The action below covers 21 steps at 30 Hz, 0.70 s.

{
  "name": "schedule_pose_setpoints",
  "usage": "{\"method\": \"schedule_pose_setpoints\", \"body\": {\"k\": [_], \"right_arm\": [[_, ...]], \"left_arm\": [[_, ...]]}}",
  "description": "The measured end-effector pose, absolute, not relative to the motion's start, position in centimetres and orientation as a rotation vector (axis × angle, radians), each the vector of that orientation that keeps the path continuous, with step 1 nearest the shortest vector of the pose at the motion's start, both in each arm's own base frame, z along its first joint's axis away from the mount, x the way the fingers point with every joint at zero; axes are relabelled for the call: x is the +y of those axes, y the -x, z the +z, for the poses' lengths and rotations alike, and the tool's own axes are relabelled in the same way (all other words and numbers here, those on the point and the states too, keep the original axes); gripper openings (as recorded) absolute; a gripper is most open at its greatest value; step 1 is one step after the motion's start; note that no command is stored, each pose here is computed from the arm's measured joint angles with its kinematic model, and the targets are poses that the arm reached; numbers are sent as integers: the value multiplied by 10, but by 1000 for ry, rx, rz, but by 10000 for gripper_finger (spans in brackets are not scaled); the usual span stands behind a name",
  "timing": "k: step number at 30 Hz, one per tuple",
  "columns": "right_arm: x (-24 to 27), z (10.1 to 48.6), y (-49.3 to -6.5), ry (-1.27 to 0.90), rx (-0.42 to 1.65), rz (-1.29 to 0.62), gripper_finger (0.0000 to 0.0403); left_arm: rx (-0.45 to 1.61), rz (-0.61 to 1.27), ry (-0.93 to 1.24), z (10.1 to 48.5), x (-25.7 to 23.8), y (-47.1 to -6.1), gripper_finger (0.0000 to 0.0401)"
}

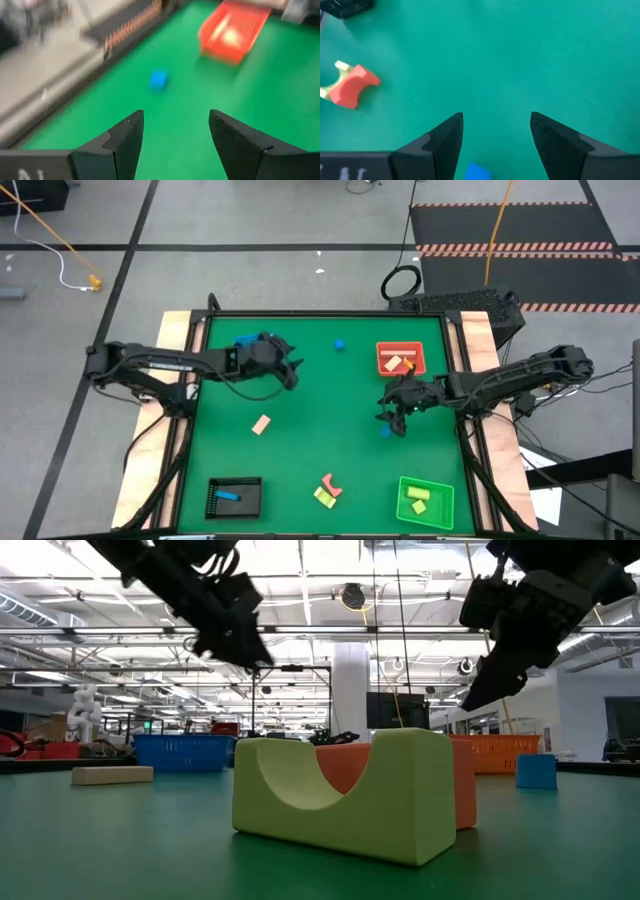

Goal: Sort & place blocks by color
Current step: Put the brown block in the orange basket

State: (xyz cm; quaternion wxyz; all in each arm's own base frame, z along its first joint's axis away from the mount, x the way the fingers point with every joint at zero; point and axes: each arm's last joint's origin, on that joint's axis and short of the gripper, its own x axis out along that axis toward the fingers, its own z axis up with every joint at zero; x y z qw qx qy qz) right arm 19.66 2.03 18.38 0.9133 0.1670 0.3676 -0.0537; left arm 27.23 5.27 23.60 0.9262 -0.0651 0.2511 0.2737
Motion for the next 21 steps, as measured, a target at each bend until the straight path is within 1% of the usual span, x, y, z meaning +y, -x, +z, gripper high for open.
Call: {"method": "schedule_pose_setpoints", "body": {"k": [2,4,9,13,15,18,21], "right_arm": [[20,185,-198,-347,735,-106,222],[21,188,-200,-351,702,-98,222],[21,192,-204,-357,645,-87,222],[21,194,-205,-361,623,-79,222],[21,195,-205,-355,616,-73,222],[21,195,-205,-320,619,-62,222],[21,195,-205,-313,621,-60,222]], "left_arm": [[475,539,101,231,51,-286,225],[486,531,72,217,52,-296,225],[418,522,25,194,58,-321,225],[390,526,-17,178,64,-333,225],[414,537,-25,170,69,-336,225],[440,545,9,160,77,-341,225],[489,478,104,150,78,-345,225]]}}
